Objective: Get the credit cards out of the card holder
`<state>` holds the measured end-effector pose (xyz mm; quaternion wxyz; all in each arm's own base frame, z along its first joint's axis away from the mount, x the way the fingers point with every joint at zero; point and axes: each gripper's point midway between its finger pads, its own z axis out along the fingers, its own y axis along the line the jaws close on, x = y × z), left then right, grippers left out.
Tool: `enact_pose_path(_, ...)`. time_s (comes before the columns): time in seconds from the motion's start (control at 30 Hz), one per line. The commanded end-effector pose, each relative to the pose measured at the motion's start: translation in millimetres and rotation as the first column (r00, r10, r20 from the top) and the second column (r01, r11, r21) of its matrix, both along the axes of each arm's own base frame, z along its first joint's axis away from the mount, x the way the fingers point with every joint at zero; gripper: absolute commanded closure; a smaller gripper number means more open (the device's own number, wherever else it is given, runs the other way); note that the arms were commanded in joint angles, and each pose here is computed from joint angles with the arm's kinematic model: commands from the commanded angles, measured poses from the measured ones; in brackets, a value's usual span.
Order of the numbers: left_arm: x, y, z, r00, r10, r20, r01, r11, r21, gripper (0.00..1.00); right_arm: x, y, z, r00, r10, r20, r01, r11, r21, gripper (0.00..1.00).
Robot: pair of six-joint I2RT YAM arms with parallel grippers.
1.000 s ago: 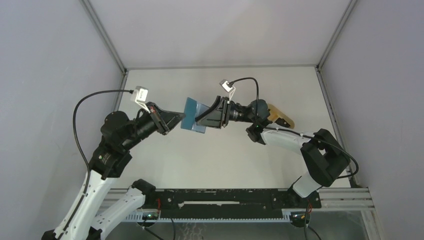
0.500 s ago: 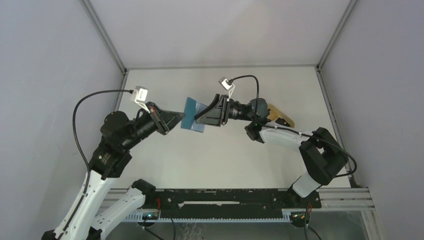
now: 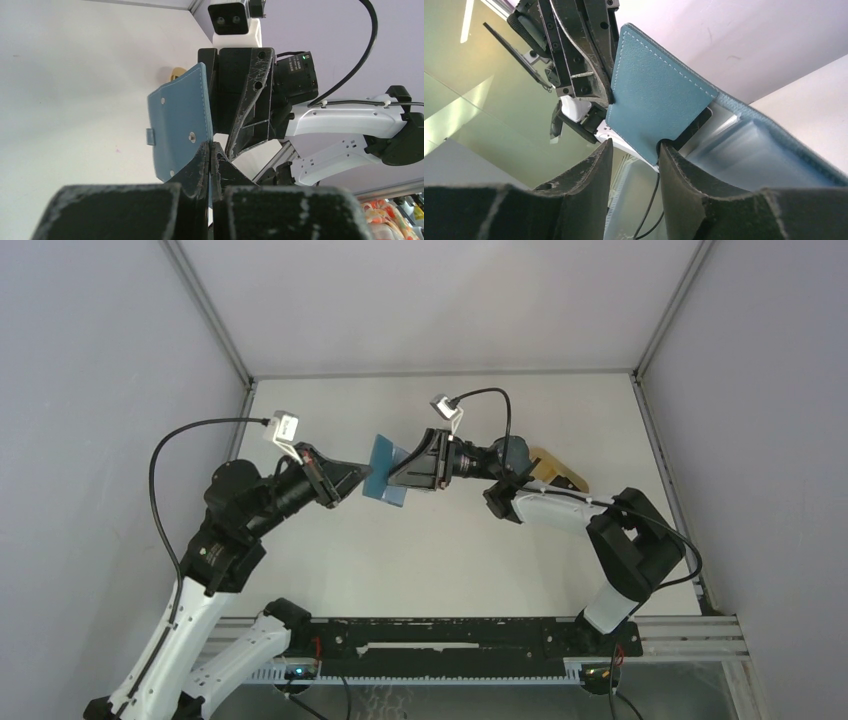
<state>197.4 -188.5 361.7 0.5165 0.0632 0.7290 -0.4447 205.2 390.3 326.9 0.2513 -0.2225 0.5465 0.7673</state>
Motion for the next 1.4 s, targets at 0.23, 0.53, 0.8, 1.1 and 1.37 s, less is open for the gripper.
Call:
enact_pose_path(0.23,-1,1,18,0.997,-0.008,0.075,0.009,1.0,-0.01,1.0,-9,-1,28,0.998,0.026,0.065,-0.03,0.997,0.072,0.94)
enact_pose_path(0.53,1,2,13,0.999,0.002,0.047,-0.002,1.0,0.004,0.78,-9,-1,28,0.997,0.018,0.07,-0.023,0.998,0.067,1.0)
enact_pose_path(0.8,2,1,8,1.0,0.0,0.03,0.0,1.0,0.021,0.65,-9,2,26,0.998,0.012,0.069,-0.016,0.998,0.059,1.0)
enact_pose_path(1.1,3,1,4,1.0,-0.005,0.019,0.004,0.999,0.032,1.0,-8,1,26,0.997,0.009,0.07,-0.013,0.998,0.054,1.0)
enact_pose_path(1.37,2,8,11,0.998,0.034,0.052,-0.035,0.999,0.019,1.0,20,-18,14,0.994,-0.103,0.047,0.104,0.995,-0.011,0.33)
